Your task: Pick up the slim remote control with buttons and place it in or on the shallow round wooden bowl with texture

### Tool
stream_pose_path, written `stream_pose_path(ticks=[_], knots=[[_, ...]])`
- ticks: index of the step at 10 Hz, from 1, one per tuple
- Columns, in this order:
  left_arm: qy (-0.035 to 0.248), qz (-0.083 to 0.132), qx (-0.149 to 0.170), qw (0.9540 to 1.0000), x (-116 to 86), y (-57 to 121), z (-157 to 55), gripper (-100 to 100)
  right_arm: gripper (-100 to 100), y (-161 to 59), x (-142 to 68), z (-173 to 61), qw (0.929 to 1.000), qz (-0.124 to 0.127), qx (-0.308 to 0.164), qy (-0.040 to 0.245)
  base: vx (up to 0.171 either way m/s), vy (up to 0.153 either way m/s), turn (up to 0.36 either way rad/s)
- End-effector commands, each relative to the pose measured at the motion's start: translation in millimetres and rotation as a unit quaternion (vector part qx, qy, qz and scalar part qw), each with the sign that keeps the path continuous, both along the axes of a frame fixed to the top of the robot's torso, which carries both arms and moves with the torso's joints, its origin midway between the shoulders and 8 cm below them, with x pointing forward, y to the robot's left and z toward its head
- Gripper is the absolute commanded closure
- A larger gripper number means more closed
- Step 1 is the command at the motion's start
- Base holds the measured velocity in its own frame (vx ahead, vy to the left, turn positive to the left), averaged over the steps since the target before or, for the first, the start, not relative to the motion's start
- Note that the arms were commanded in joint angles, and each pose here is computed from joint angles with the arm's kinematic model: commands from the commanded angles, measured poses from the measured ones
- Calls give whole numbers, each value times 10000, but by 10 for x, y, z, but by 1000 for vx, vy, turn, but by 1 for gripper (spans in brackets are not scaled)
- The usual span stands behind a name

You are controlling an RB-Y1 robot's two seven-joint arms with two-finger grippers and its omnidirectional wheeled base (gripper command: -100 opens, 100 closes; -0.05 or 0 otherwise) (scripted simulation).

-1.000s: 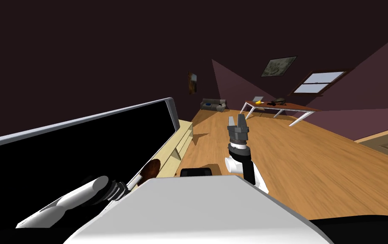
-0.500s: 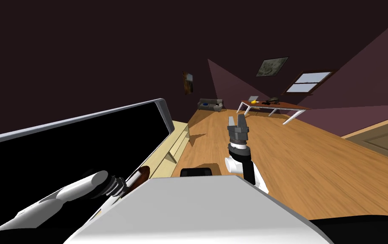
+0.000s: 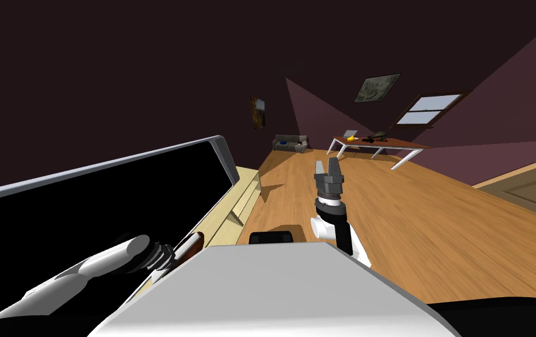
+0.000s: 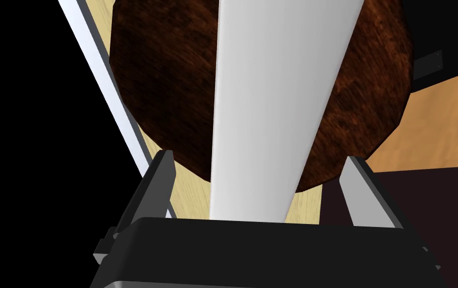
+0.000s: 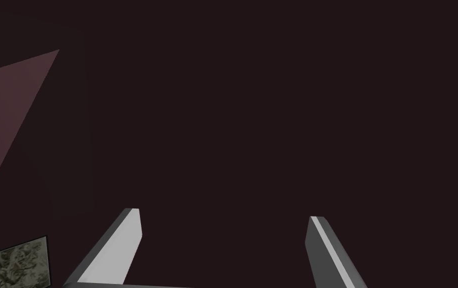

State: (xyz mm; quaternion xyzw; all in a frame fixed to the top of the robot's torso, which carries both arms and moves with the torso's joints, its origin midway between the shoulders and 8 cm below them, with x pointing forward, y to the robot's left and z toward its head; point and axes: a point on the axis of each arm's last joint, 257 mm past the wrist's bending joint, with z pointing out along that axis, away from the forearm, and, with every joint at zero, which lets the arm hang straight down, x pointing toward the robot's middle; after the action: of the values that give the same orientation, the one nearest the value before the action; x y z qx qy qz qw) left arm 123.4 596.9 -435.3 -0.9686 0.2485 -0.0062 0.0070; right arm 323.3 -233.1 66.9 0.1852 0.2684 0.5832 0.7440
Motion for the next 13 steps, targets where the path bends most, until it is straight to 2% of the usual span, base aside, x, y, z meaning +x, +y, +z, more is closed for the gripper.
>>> stream_pose_path(ticks=[1, 2, 3, 8, 9, 10, 13], knots=[[0, 0, 0, 10000, 0, 0, 0, -100, 0, 0, 0, 0, 10000, 0, 0, 0, 0, 0, 0], [0, 0, 0, 10000, 0, 0, 0, 0, 0, 0, 0, 0, 10000, 0, 0, 0, 0, 0, 0], [-2, -5, -3, 10000, 52, 22, 104, -100, 0, 0, 0, 0, 10000, 0, 0, 0, -9, -5, 14], [26, -55, -27, 10000, 247, 56, 511, -100, 0, 0, 0, 0, 10000, 0, 0, 0, -26, -9, 20], [15, -49, -19, 10000, 214, 47, 451, -100, 0, 0, 0, 0, 10000, 0, 0, 0, -15, -6, 4], [19, -46, -23, 10000, 217, 45, 459, 0, 0, 0, 0, 0, 10000, 0, 0, 0, 0, 0, 0], [20, -46, -23, 10000, 216, 45, 458, 0, 0, 0, 0, 0, 10000, 0, 0, 0, 0, 0, 0]])
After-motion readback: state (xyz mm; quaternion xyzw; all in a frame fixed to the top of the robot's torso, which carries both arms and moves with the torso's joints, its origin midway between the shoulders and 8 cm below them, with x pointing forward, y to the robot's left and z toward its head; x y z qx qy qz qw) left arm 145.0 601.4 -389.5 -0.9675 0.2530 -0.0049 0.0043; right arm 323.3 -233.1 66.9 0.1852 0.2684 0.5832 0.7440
